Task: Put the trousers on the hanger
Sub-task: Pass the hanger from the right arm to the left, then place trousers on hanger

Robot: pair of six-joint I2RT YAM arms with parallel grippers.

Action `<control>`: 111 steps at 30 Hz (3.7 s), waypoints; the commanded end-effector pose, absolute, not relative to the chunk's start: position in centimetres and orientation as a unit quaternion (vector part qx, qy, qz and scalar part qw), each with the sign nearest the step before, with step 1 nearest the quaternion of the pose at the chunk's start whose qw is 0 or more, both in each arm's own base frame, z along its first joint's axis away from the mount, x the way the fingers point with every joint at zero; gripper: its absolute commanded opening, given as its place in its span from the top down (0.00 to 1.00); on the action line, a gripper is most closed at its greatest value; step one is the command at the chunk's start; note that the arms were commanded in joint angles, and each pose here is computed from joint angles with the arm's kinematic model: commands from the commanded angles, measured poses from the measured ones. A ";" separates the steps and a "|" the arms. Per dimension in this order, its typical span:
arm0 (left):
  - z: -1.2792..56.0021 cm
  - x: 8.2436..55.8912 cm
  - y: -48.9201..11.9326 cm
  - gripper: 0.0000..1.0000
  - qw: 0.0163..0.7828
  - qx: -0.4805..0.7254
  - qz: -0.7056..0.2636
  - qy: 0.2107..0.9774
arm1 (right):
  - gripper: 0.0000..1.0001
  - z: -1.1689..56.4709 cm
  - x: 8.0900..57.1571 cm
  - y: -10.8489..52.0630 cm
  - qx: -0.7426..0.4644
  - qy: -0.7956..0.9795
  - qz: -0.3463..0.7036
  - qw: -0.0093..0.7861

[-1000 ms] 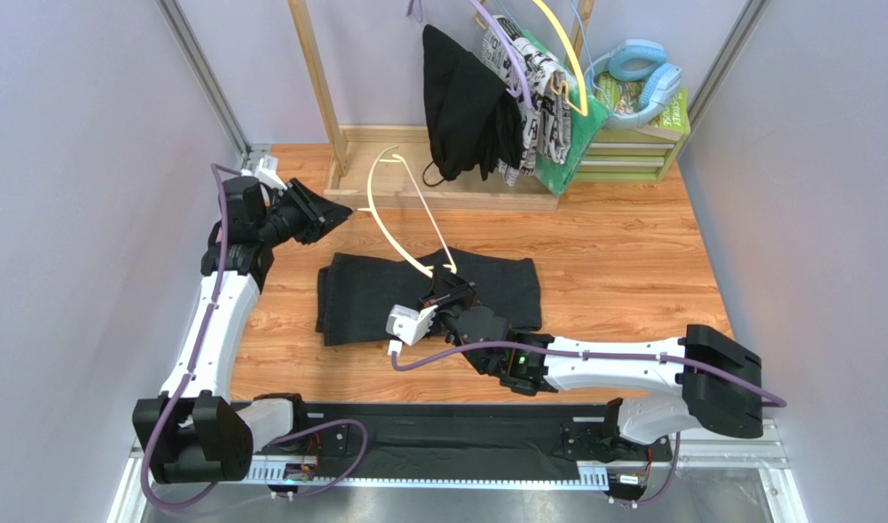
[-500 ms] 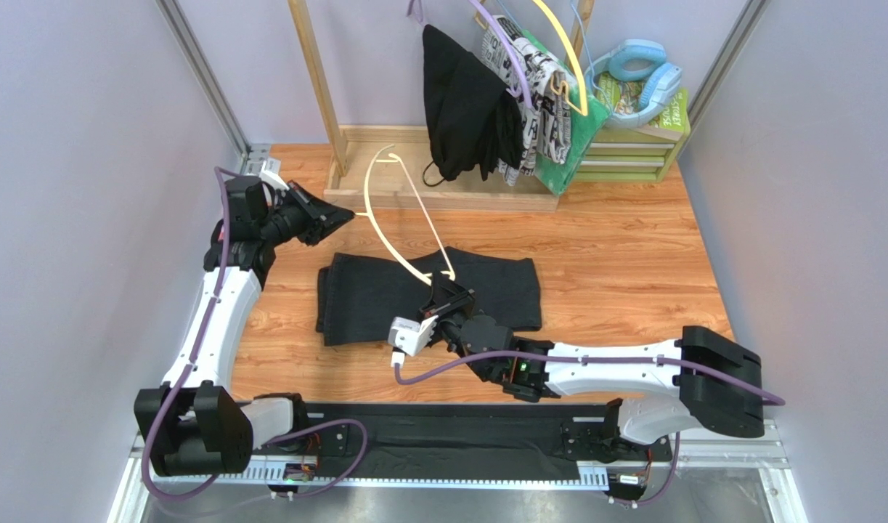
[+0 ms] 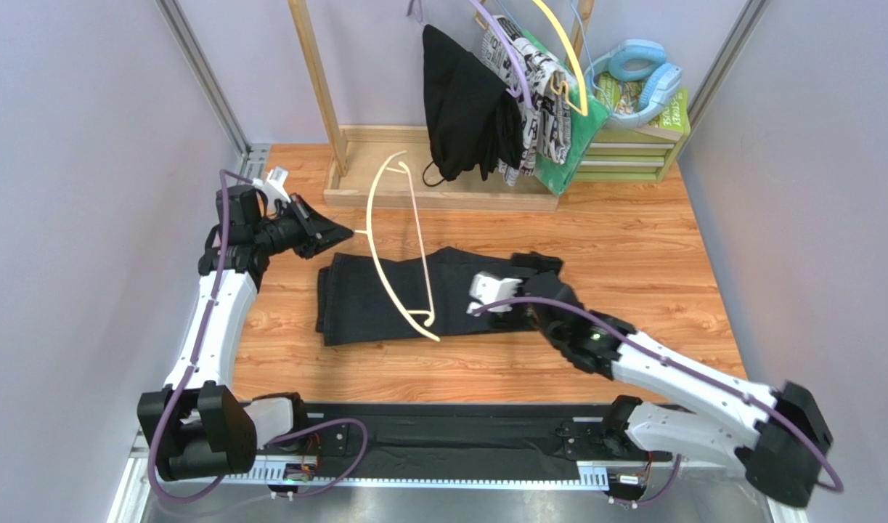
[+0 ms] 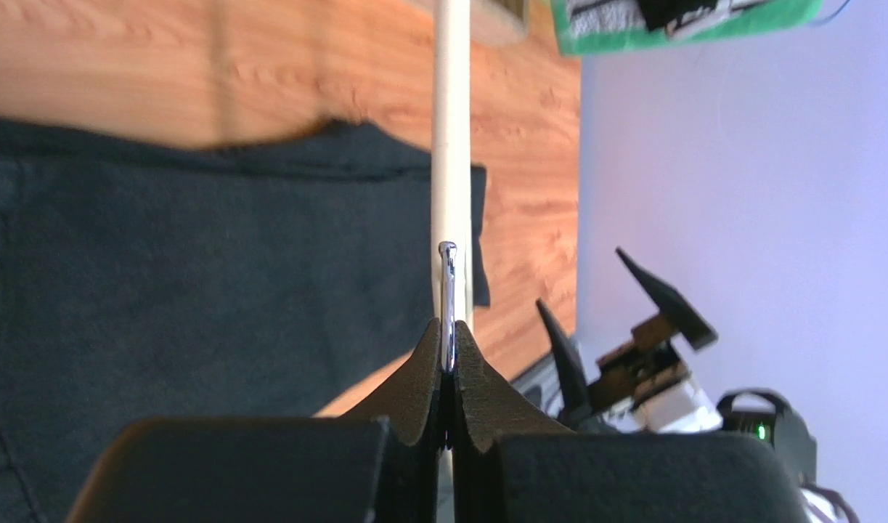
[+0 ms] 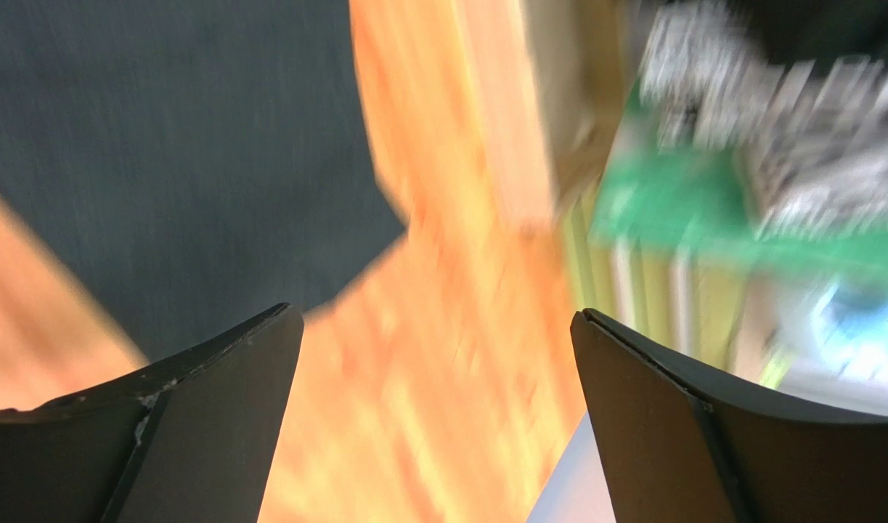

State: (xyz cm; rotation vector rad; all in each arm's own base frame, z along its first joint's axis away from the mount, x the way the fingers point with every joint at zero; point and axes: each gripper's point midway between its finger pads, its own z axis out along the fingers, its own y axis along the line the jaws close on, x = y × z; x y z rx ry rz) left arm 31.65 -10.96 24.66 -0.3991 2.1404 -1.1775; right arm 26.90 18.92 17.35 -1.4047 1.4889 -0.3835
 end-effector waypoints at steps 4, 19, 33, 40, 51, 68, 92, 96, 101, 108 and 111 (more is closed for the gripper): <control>22.7 28.5 -13.9 1.00 0.272 -0.078 -0.487 0.826 | 0.00 14.3 23.1 12.1 -0.540 0.729 -0.037 0.418; 14.6 30.4 -14.4 1.00 0.244 -0.036 -0.409 0.879 | 0.11 8.5 27.7 13.1 -0.160 0.937 0.296 0.095; 13.5 30.2 -14.0 1.00 0.244 -0.046 -0.400 0.882 | 0.54 2.5 29.3 14.0 -0.068 0.940 0.333 0.013; 12.2 29.8 -13.1 1.00 0.246 -0.050 -0.368 0.895 | 1.00 4.8 29.3 12.5 -0.047 0.933 0.355 0.042; 13.1 29.9 -13.3 1.00 0.258 -0.086 -0.382 0.883 | 1.00 11.3 28.7 10.6 -0.050 0.927 0.353 0.118; 11.5 28.9 -13.3 1.00 0.237 -0.109 -0.379 0.888 | 1.00 19.8 29.0 26.6 -0.157 0.861 0.463 0.139; 14.7 27.0 -14.3 1.00 0.255 -0.099 -0.425 0.863 | 1.00 1.4 27.4 42.6 -0.187 0.880 0.436 0.024; 14.4 26.9 -14.1 1.00 0.252 -0.105 -0.420 0.865 | 0.83 4.1 27.6 43.3 -0.203 0.869 0.451 0.030; 14.1 26.9 -14.0 1.00 0.250 -0.108 -0.415 0.868 | 0.57 11.5 27.4 42.4 -0.277 0.846 0.449 0.081; 14.3 27.2 -14.1 1.00 0.252 -0.105 -0.418 0.866 | 0.75 14.8 28.3 40.0 -0.316 0.837 0.424 0.140; 14.4 27.3 -14.0 1.00 0.253 -0.105 -0.417 0.867 | 1.00 13.0 29.4 39.2 -0.311 0.853 0.396 0.140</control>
